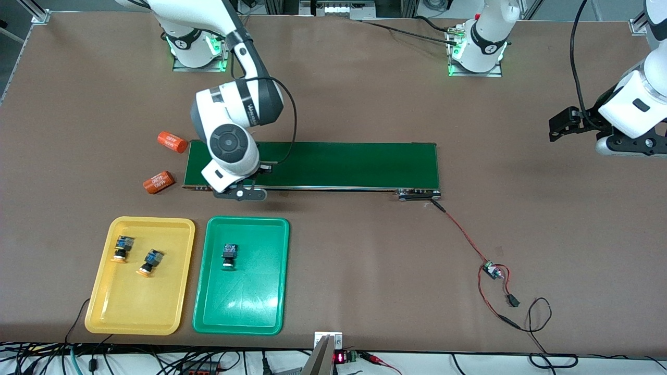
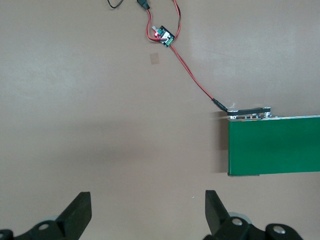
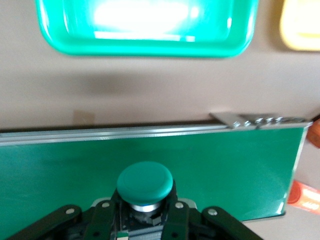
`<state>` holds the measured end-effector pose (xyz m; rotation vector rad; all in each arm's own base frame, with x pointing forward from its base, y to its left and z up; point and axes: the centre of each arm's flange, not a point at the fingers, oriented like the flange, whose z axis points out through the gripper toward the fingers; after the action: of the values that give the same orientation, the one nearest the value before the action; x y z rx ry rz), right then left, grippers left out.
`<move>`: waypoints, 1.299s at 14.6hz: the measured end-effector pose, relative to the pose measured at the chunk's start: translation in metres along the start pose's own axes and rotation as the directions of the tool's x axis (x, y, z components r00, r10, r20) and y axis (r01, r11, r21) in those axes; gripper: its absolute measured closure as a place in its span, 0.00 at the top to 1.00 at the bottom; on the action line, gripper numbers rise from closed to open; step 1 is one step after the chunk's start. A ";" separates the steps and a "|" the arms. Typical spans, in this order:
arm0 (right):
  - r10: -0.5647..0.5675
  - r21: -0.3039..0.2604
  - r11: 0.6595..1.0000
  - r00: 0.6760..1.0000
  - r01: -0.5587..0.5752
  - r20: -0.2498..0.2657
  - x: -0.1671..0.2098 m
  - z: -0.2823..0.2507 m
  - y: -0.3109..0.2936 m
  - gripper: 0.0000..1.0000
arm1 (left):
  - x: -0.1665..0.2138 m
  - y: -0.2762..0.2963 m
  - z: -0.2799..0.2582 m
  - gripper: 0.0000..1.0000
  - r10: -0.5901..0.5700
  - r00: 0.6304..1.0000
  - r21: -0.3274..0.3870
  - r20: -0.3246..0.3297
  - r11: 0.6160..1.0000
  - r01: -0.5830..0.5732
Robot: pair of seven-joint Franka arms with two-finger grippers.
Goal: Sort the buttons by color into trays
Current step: 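Lift the green button off the belt with the right gripper, then lower the green button into the green tray with the right gripper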
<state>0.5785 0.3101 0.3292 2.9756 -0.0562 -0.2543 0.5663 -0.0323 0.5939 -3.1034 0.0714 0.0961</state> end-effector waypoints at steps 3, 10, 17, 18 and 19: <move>0.034 0.042 0.999 0.995 -0.030 -0.093 0.029 -0.024 0.014 0.33 | 0.000 0.000 0.000 1.00 0.000 1.000 0.000 0.000 1.000 0.000; 0.056 0.059 0.998 0.942 -0.038 -0.331 0.112 0.002 0.011 0.33 | 0.000 0.000 0.000 1.00 0.000 1.000 0.000 -0.001 1.000 0.000; 0.052 0.095 0.995 0.894 -0.010 -0.445 0.148 0.045 -0.004 0.33 | 0.000 0.000 0.000 1.00 0.001 1.000 0.000 -0.001 1.000 -0.001; 0.059 0.109 0.994 0.893 -0.011 -0.447 0.152 0.044 -0.003 0.33 | 0.000 0.000 0.000 1.00 0.001 1.000 0.000 -0.001 1.000 -0.001; 0.065 0.120 0.993 0.891 -0.012 -0.449 0.156 0.044 -0.001 0.33 | 0.000 0.001 0.000 1.00 0.001 1.000 0.000 -0.001 1.000 -0.001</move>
<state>0.7244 0.2964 0.2603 3.0563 -0.0766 0.4667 0.5663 -0.0329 0.5943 -3.1035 0.0731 0.0950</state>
